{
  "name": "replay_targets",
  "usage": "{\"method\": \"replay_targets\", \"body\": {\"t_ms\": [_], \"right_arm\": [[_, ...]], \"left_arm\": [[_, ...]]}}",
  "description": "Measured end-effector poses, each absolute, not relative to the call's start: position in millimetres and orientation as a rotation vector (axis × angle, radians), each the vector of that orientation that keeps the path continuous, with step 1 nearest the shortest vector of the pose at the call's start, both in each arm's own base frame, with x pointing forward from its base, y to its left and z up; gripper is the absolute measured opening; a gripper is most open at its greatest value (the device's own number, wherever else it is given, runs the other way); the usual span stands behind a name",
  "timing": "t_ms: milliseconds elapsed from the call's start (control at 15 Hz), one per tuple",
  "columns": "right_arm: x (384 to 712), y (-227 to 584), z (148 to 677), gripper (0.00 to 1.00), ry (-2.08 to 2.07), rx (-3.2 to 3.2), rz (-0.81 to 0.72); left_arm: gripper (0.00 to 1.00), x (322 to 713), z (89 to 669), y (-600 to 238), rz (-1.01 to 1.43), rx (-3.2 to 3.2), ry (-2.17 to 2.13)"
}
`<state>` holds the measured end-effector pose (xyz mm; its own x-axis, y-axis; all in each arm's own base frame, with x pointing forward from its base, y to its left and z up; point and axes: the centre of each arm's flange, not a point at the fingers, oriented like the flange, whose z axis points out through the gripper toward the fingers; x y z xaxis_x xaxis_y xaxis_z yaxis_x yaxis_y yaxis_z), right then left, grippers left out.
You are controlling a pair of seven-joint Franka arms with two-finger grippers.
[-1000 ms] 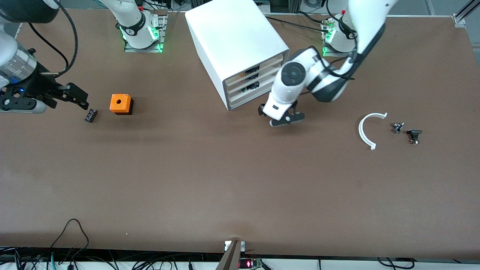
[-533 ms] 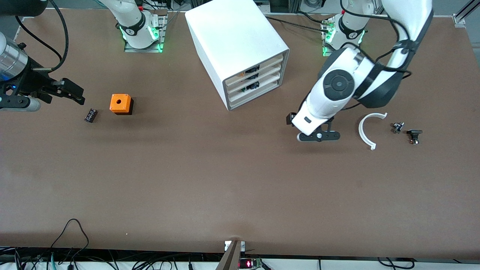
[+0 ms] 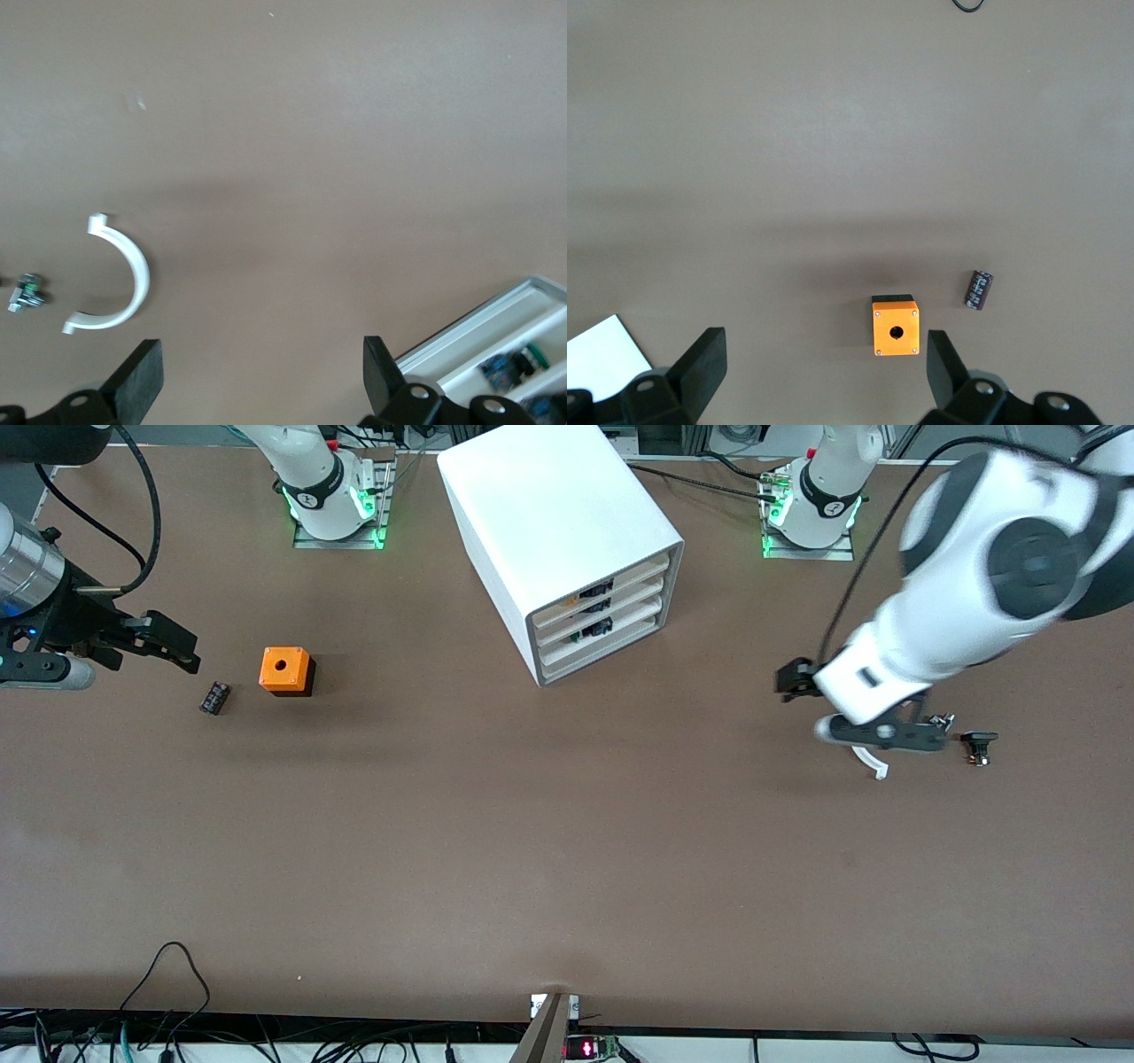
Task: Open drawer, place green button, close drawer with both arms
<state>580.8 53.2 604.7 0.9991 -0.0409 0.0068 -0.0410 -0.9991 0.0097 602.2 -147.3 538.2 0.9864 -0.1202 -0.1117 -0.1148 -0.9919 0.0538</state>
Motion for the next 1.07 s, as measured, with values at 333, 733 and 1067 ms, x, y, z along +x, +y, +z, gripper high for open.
{"method": "replay_targets", "body": {"t_ms": [333,733,1067], "right_arm": [[581,57,603,1.0,-0.054,3.132,0.005],[581,57,603,1.0,-0.053,3.132,0.004],[581,57,603,1.0,-0.053,3.132,0.003]], "left_arm": [[1.0,587,568,-75,-0.087,3.11,-0.282],[1.0,576,578,-56,0.028,3.124,-0.239],[1.0,571,575,-59,-0.014,3.125,-0.246]]}}
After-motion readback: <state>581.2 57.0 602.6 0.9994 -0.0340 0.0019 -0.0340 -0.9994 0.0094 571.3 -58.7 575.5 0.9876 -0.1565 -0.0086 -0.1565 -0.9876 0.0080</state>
